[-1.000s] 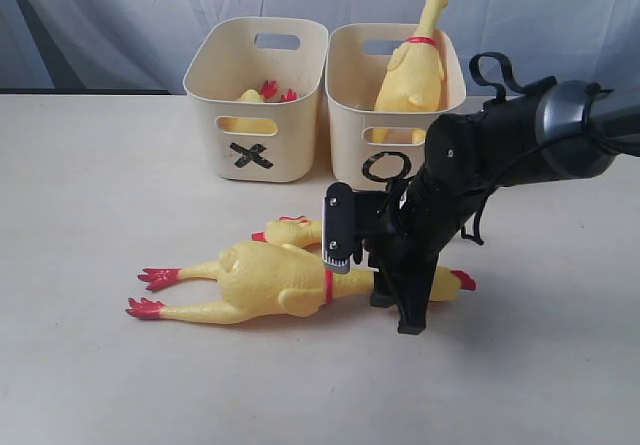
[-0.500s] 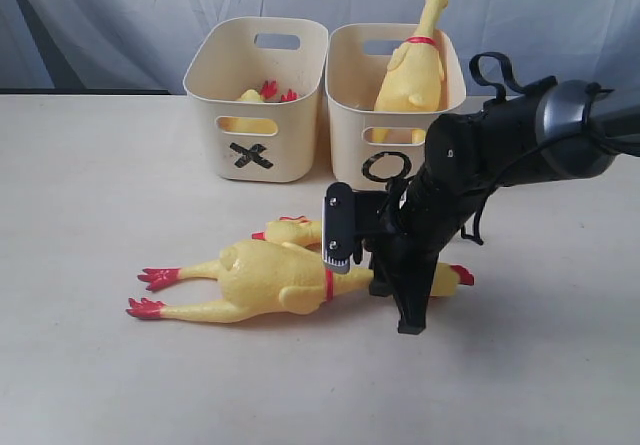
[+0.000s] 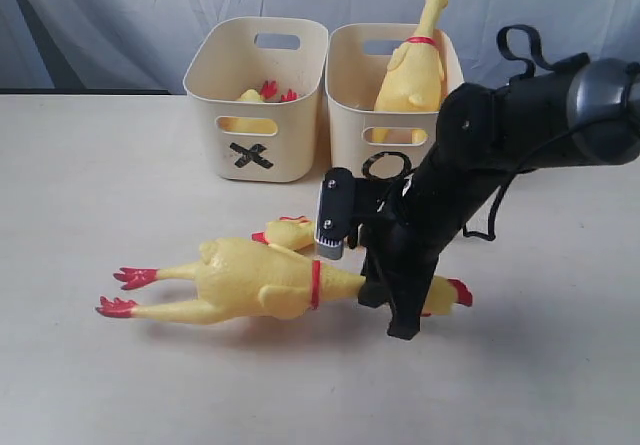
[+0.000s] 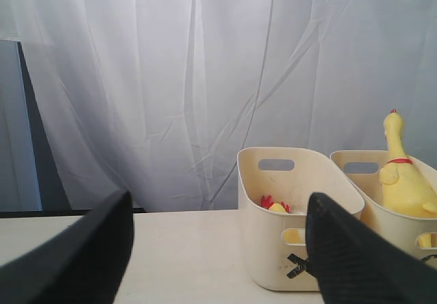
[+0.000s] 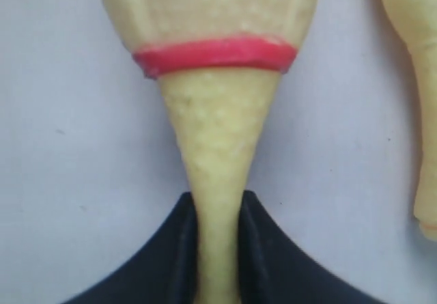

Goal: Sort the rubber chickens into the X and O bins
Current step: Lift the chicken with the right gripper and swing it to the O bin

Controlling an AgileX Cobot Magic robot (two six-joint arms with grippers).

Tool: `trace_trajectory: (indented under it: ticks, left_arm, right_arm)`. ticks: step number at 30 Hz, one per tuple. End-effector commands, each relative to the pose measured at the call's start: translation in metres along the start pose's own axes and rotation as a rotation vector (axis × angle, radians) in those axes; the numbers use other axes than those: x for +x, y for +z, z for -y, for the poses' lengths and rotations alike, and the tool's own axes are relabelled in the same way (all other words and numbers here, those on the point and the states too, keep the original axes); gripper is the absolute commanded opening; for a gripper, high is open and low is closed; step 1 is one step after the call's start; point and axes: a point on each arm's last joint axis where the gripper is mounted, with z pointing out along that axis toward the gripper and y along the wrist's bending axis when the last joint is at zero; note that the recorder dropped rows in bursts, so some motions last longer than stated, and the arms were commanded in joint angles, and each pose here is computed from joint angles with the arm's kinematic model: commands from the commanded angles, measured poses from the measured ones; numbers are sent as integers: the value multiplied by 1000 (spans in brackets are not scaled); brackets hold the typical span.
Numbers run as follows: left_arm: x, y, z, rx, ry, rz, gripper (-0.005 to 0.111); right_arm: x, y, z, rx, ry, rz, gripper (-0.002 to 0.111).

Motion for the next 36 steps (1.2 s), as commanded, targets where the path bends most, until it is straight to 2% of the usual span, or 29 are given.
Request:
trace_trajectory:
  ticks: [1, 6, 9, 15, 19, 23, 29, 33, 36]
  left_arm:
    - [1, -1, -1, -4, -3, 0, 67]
    - [1, -1, -1, -4, -3, 0, 67]
    - [1, -1, -1, -4, -3, 0, 67]
    - [1, -1, -1, -4, -3, 0, 67]
    - [1, -1, -1, -8, -3, -1, 67]
    - [1, -1, -1, -8, -3, -1, 67]
    - [1, -1, -1, -8, -5, -1, 67]
    - [1, -1, -1, -8, -5, -1, 67]
    - [1, -1, -1, -8, -5, -1, 67]
  right_arm:
    - [-13, -28, -9, -8, 51, 107, -1]
    - [-29, -65, -17, 46, 142, 268, -1]
    - [-34, -90, -16, 154, 209, 342, -1]
    - [-36, -115, -11, 302, 238, 428, -1]
    - [-16, -133, 9, 326, 445, 536, -1]
    - [11, -148, 27, 299, 649, 638, -1]
    - [34, -166, 42, 263, 849, 792, -1]
    - [37, -173, 51, 211, 921, 886, -1]
    - [29, -172, 57, 105, 914, 934, -1]
